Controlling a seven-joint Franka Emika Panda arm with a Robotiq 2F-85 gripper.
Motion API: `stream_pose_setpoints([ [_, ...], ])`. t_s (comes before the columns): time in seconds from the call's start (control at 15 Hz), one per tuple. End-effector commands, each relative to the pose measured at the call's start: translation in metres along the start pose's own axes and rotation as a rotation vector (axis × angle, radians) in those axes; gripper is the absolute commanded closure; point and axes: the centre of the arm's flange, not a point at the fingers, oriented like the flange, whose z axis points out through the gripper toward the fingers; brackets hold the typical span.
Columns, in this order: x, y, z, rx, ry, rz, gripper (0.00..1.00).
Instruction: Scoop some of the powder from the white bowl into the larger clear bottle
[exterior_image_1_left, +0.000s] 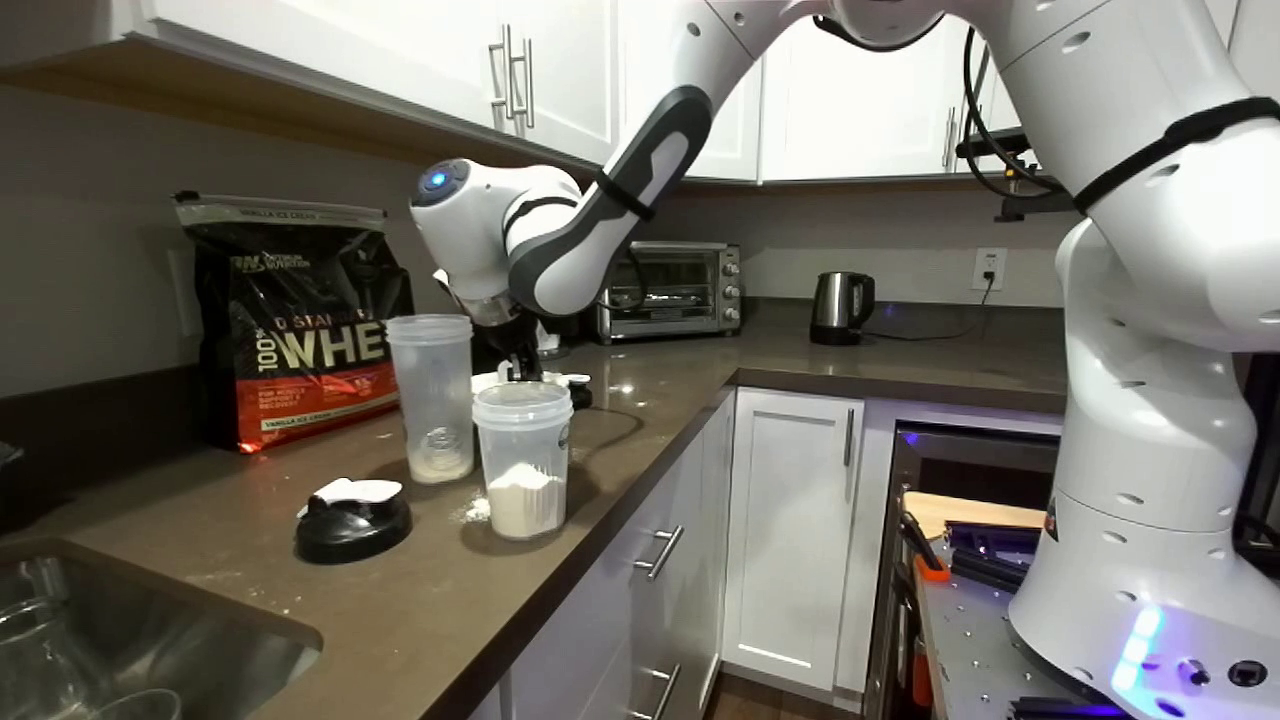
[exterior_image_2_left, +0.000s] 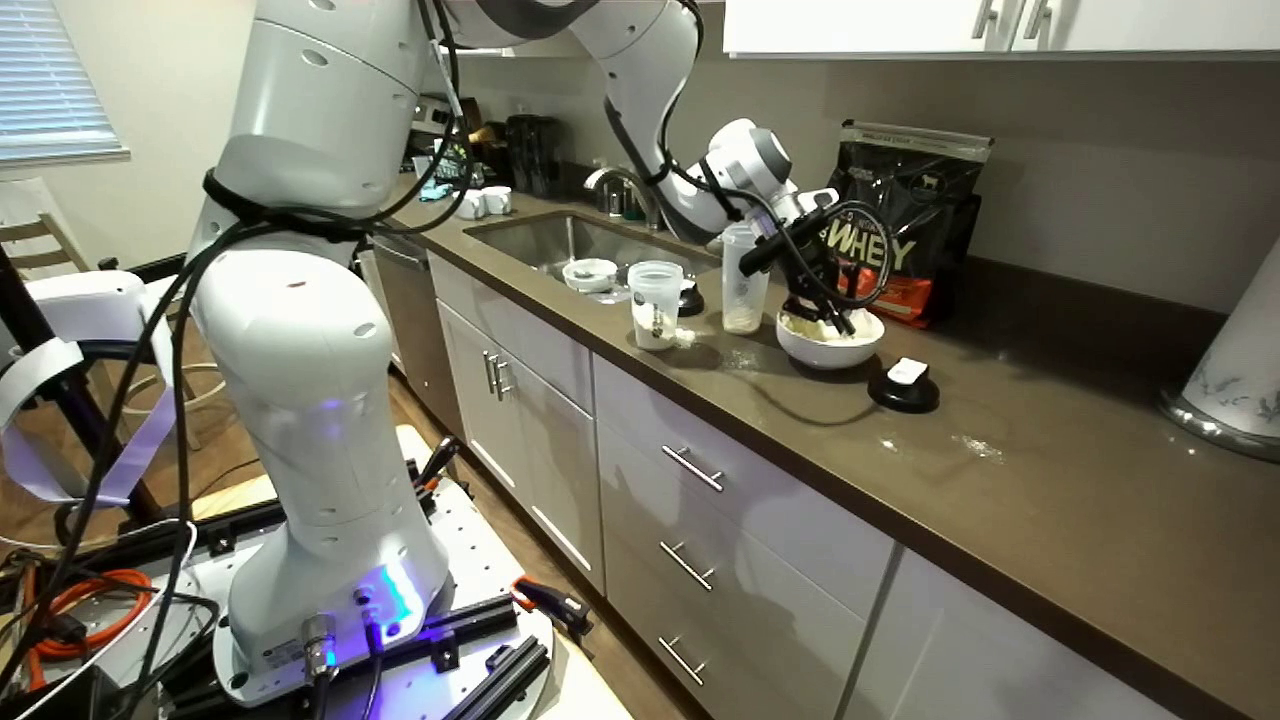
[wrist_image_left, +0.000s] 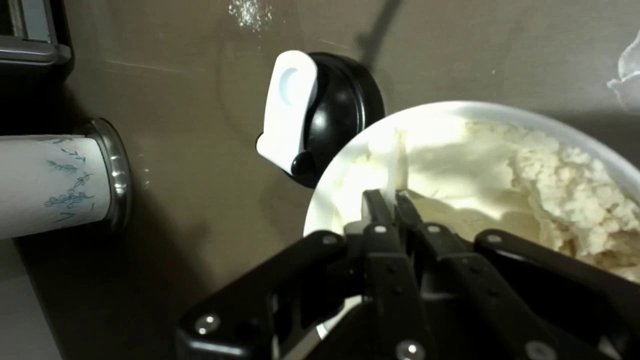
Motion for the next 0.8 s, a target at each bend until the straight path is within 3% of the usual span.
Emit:
stream_pose_setpoints([
  [0.0,-0.006,0.003,-0.003,0.028,-0.027,-0.013,0.98],
  [0.73,0.001,0.021,-0.013,0.211,-0.134,-0.066,0.98],
])
